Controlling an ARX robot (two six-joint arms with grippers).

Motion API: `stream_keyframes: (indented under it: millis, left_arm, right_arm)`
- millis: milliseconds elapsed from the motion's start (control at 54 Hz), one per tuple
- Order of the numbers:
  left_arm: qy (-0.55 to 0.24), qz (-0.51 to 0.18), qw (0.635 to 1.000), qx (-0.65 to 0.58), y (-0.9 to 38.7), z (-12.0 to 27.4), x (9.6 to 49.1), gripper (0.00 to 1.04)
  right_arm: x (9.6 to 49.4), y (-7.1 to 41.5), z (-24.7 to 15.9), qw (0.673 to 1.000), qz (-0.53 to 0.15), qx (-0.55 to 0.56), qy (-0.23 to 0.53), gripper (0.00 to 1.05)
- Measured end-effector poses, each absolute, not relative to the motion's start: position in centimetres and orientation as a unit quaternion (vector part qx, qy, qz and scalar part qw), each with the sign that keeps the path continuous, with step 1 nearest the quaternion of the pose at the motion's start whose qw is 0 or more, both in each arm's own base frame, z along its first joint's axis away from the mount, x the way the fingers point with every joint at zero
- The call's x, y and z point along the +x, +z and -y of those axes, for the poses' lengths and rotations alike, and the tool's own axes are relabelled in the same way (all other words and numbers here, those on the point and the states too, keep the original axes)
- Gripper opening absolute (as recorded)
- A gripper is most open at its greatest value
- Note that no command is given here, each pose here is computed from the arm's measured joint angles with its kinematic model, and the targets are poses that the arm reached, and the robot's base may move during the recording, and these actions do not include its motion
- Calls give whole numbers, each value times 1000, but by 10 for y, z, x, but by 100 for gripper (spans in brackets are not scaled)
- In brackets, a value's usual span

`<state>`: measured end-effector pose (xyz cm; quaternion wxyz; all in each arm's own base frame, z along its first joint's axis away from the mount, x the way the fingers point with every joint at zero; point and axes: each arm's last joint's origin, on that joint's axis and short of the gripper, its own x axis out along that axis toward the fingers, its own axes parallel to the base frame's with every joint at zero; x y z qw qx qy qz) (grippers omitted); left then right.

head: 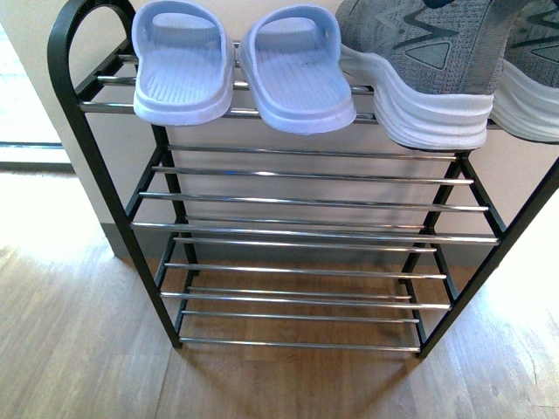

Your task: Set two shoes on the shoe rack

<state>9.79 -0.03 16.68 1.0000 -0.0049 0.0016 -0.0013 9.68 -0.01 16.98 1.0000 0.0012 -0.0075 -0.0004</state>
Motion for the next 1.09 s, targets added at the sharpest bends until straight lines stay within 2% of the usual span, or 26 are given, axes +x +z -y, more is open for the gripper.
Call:
stream_keyframes:
  millis: [37,407,1092]
  left_arm:
    - [-1,-2,1000,-5,167,0,98,7]
    - [-1,-2,1000,-5,167,0,98,97]
    - [-1,-2,1000,-4,167,0,98,95]
  right_arm:
    - [97,170,0,1000,8,1,-1,96]
    - [97,170,0,1000,8,1,0,96]
    - [97,170,0,1000,7,1,0,96]
